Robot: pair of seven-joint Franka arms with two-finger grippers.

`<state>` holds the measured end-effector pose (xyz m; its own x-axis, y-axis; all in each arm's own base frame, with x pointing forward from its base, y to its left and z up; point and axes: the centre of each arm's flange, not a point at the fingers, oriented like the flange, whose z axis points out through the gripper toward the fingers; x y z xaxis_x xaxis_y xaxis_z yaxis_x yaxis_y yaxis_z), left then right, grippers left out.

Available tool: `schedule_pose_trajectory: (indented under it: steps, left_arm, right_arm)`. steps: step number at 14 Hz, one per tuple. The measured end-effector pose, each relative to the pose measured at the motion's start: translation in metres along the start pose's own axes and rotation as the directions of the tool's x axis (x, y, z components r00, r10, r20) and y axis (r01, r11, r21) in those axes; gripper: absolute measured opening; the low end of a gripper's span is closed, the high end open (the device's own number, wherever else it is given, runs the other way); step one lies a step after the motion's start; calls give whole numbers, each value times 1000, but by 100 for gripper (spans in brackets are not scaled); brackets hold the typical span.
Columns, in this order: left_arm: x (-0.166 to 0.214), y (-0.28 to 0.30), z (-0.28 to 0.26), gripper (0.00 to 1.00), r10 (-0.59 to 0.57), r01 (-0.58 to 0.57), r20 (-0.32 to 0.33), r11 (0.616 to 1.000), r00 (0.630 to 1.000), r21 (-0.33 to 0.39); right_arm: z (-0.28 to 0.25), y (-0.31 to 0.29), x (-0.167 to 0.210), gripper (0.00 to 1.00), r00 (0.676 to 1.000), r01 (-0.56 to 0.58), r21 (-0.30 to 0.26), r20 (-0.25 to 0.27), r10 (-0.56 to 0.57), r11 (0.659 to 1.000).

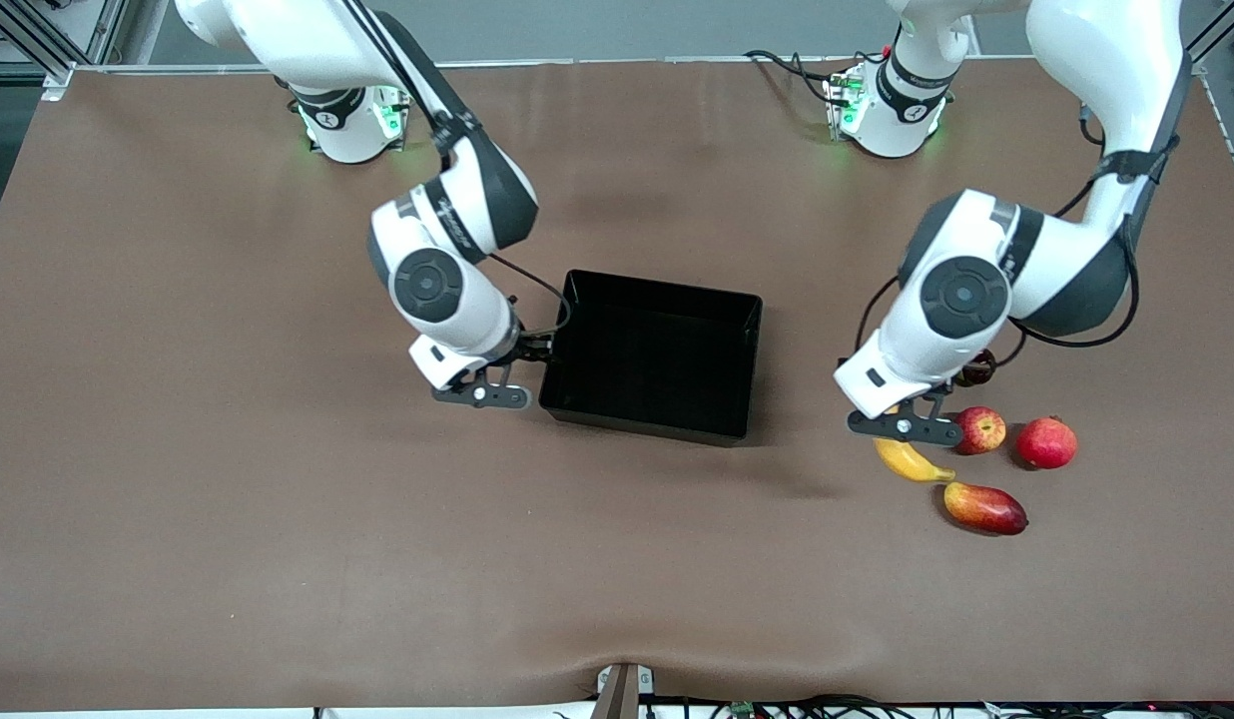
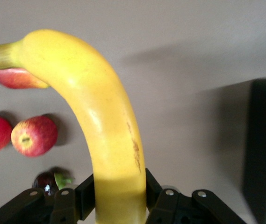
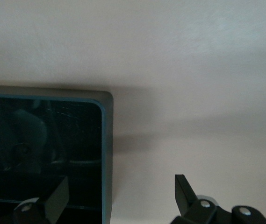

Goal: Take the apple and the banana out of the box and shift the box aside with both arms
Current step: 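Carry the banana beside the apples while the right gripper reaches the tray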

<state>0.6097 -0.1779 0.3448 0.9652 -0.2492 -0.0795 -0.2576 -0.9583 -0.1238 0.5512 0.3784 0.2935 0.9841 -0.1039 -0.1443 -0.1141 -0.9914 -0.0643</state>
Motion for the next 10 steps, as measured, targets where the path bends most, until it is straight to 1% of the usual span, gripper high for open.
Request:
schedule_pose_trajectory:
  steps: [1, 2, 3, 4, 5, 6, 7, 9, 10]
  left_arm:
    - [-5, -11, 20, 37, 21, -21, -19, 1000, 1000, -15]
    - [-12, -18, 40, 37, 35, -36, -40, 999, 999, -25]
    - [-20, -24, 58, 37, 43, -44, -55, 999, 998, -27]
    - [-28, -29, 74, 37, 48, -49, -60, 999, 997, -23]
    - [-35, -34, 86, 37, 54, -55, -59, 998, 997, -18]
    - [-39, -36, 94, 37, 64, -65, -60, 998, 996, -12]
    - [-42, -36, 100, 37, 79, -80, -68, 997, 995, -4]
    - [-43, -35, 110, 37, 103, -104, -94, 995, 990, -1]
    - [-41, -38, 118, 37, 107, -109, -114, 994, 988, -9]
  right_arm:
    - [16, -7, -6, 100, 1000, -8, -14, 2, 8, 1000]
    - [29, -13, -12, 96, 1000, -11, -31, 2, 11, 999]
    - [38, -16, -16, 96, 1000, -7, -50, 2, 7, 999]
    - [44, -19, -19, 89, 1000, -6, -64, 3, 6, 998]
    - [48, -21, -21, 78, 1000, -11, -71, 4, 12, 997]
    - [50, -21, -21, 66, 1000, -14, -73, 4, 14, 997]
    - [49, -21, -21, 56, 1000, -15, -73, 3, 16, 997]
    - [48, -21, -19, 33, 1000, -18, -71, -1, 18, 997]
    - [47, -21, -19, 23, 1000, -18, -69, -3, 18, 997]
